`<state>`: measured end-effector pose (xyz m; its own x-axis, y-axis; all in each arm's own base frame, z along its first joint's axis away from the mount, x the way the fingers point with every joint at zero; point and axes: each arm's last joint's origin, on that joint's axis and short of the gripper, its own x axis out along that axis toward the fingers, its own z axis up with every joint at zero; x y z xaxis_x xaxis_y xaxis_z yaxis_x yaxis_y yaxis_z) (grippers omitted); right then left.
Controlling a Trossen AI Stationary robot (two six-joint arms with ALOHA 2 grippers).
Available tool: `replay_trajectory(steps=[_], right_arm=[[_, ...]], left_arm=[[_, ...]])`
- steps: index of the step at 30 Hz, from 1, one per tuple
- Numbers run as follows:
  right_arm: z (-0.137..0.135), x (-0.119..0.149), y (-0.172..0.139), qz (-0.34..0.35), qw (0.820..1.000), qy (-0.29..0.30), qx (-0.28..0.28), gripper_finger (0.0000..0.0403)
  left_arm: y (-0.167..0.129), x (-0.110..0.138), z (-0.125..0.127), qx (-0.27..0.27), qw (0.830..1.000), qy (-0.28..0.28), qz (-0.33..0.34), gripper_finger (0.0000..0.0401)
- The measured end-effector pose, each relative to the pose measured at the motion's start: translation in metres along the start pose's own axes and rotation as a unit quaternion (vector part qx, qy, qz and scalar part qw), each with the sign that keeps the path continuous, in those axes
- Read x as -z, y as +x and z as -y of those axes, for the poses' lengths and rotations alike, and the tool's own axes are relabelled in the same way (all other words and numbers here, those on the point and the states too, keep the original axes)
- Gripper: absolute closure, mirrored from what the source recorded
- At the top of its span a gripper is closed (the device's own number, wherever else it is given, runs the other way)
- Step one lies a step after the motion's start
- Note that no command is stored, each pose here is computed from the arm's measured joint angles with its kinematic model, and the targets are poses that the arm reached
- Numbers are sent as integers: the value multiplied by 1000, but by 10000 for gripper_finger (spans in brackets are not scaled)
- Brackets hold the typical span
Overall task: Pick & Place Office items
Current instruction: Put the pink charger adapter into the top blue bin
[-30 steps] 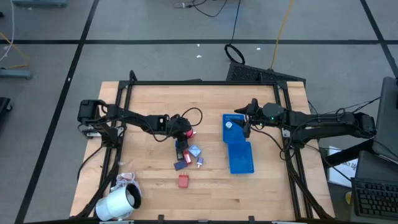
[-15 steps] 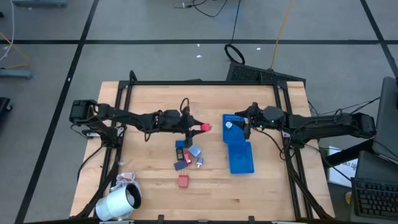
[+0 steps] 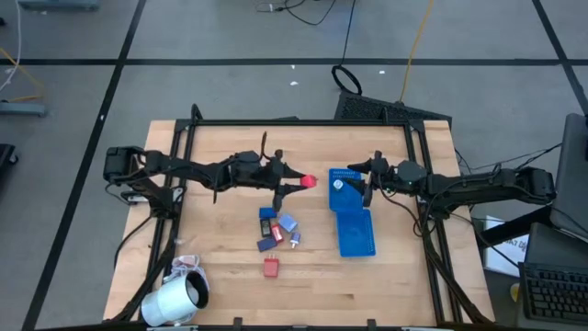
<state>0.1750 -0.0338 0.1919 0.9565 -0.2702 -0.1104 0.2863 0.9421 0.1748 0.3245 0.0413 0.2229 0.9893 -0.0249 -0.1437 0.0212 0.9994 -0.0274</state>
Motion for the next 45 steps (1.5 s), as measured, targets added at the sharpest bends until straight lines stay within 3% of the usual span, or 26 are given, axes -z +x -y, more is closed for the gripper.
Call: replay_trajectory(steps=[7, 18, 24, 28, 35, 45], right_arm=[[0, 2, 0, -9, 1000, 0, 2, 187], [1, 3, 0, -16, 1000, -1, 3, 192], [0, 0, 2, 7, 1000, 5, -1, 192], [-5, 0, 9, 31, 999, 7, -15, 192], [-12, 3, 27, 74, 997, -9, -37, 192], [-30, 0, 63, 20, 997, -36, -61, 193]], left_arm=[[-39, 8, -23, -84, 996, -16, 8, 264], [-122, 24, -12, -159, 984, -37, 67, 264], [-148, 36, 1, -143, 976, -44, 159, 264], [-147, 36, 5, -131, 975, -42, 176, 264], [-124, 32, 7, -110, 982, -30, 150, 264], [-58, 33, 9, -19, 996, -32, 87, 264]])
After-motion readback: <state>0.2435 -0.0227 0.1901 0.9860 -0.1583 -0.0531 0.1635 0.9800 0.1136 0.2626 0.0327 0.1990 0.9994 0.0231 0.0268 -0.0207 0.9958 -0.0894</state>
